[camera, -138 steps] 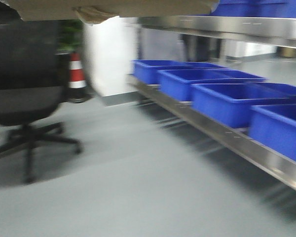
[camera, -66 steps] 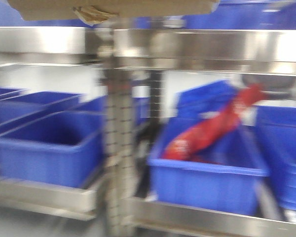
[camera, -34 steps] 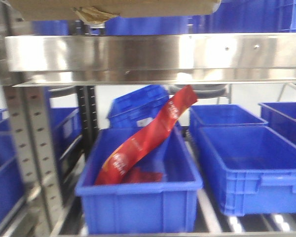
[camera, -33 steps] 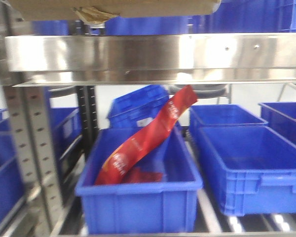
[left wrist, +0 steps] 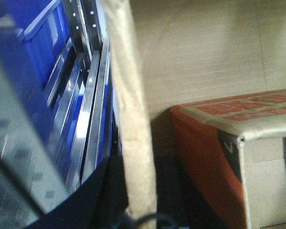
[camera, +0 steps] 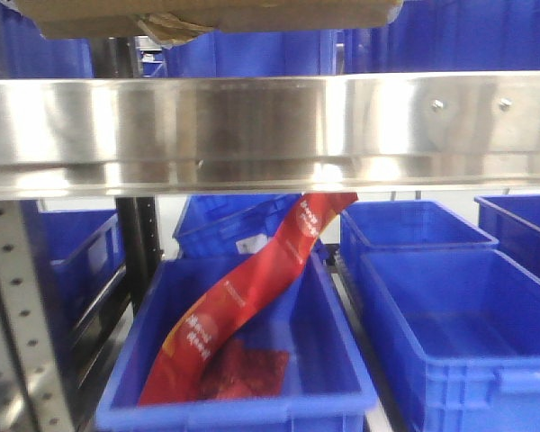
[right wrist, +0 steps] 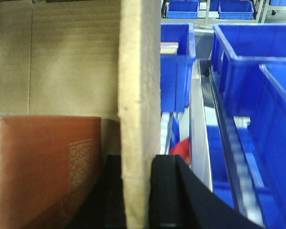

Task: Stack two boxes on right shelf middle
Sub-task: 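Hold the boxes and drive up to the shelf of blue bins, then lower the held boxes onto the middle steel shelf with both grippers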

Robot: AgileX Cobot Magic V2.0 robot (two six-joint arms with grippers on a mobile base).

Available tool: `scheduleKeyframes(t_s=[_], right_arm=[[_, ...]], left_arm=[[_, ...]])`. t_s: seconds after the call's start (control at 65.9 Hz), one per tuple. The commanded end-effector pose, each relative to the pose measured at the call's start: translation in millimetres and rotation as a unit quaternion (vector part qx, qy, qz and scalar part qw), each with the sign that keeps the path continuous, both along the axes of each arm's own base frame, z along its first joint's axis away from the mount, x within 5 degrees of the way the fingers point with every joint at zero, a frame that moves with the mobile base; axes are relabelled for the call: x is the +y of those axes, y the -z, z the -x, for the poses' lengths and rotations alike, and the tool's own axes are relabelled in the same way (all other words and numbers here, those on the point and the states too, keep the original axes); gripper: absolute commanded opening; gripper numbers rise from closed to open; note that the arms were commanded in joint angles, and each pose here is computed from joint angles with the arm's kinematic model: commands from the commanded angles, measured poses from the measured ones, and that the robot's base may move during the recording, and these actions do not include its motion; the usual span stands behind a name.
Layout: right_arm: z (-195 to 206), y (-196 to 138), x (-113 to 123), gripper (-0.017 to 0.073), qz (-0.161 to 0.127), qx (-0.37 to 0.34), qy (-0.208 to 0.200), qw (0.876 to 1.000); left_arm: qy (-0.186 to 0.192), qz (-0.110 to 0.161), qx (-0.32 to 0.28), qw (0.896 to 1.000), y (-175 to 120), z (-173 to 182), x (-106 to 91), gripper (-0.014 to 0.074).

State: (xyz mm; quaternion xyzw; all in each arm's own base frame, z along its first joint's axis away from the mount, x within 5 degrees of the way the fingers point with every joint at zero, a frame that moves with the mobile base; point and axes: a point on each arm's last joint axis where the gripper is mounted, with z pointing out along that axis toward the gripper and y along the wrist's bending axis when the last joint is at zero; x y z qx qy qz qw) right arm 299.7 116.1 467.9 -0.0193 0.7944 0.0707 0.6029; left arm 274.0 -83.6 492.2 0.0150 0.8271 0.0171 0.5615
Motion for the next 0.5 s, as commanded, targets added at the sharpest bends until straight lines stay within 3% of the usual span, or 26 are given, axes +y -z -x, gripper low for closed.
scheduleKeyframes(t_s=[0.0, 0.486], right_arm=[[5.8, -19.7, 5.9, -0.0153, -0.025, -0.071, -0.039, 0.996], [5.8, -19.7, 5.9, -0.0153, -0.025, -0.071, -0.039, 0.996]], left_arm=[[0.019, 0.013, -0.022, 0.999, -7.5, 3.6, -3.2, -0.0111], [0.02, 0.011, -0.021, 1.0, -6.1, 1.7, -4.1, -0.0111]])
